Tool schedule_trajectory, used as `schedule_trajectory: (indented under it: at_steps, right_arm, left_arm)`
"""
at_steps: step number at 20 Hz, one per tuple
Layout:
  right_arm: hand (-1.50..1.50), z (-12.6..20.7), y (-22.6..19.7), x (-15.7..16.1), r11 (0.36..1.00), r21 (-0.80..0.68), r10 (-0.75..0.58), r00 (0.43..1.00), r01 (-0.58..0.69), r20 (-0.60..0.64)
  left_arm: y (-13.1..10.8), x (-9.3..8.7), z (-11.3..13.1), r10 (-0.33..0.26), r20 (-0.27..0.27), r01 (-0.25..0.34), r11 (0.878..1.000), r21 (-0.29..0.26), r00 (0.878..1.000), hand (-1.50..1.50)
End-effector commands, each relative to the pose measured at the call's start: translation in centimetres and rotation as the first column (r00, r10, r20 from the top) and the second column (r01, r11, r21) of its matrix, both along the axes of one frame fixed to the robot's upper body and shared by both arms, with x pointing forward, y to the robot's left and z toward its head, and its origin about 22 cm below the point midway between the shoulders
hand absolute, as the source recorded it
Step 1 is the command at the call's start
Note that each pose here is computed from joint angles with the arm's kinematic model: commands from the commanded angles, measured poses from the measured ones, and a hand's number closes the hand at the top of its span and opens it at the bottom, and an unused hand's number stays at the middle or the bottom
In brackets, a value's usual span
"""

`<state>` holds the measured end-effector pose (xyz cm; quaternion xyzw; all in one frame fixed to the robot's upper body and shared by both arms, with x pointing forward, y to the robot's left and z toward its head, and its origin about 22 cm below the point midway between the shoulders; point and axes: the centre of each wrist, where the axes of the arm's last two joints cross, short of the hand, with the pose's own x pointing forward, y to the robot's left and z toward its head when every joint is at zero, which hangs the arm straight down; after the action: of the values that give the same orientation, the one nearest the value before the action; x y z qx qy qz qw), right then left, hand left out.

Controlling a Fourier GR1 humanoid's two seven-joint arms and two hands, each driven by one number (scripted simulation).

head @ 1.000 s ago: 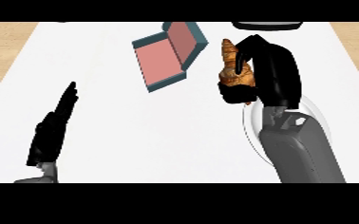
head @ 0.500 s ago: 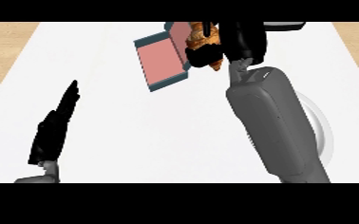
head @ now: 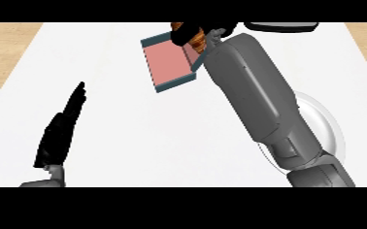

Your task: Pick the croissant from the plate and place it in the cardboard box

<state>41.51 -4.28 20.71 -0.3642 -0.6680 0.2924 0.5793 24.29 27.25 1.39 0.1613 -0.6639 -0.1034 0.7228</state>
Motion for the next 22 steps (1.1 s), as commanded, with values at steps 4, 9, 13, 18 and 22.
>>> schedule_trajectory:
  at_steps: [4,9,13,18,22]
  right_arm:
    - [1.5,-2.0,1.0,2.7,0.998,-0.015,-0.054,0.996,0.053,-0.073]
    - [1.5,-6.3,-0.7,3.4,0.992,0.0,-0.122,0.979,0.124,-0.164]
    - [-1.5,-6.5,-0.9,3.8,0.992,0.037,-0.111,0.976,0.12,-0.186]
    - [-1.5,-6.1,-0.8,3.9,0.979,0.148,-0.119,0.984,0.139,-0.132]
    - [-1.5,-5.5,-1.5,4.1,0.915,0.351,-0.214,0.977,0.198,0.006]
  left_arm:
    - [-0.6,0.8,0.6,-0.032,0.007,0.032,0.999,0.006,0.999,0.0]
    - [-0.7,0.7,-0.5,-0.049,0.003,0.049,0.999,-0.013,0.999,0.0]
    - [-0.6,2.3,-0.1,-0.046,0.02,0.046,0.999,0.003,0.999,0.0]
    - [-1.9,2.2,0.4,-0.079,0.018,0.079,0.997,0.001,0.997,0.0]
    - [-0.6,1.6,0.3,-0.07,0.023,0.069,0.998,0.007,0.997,0.0]
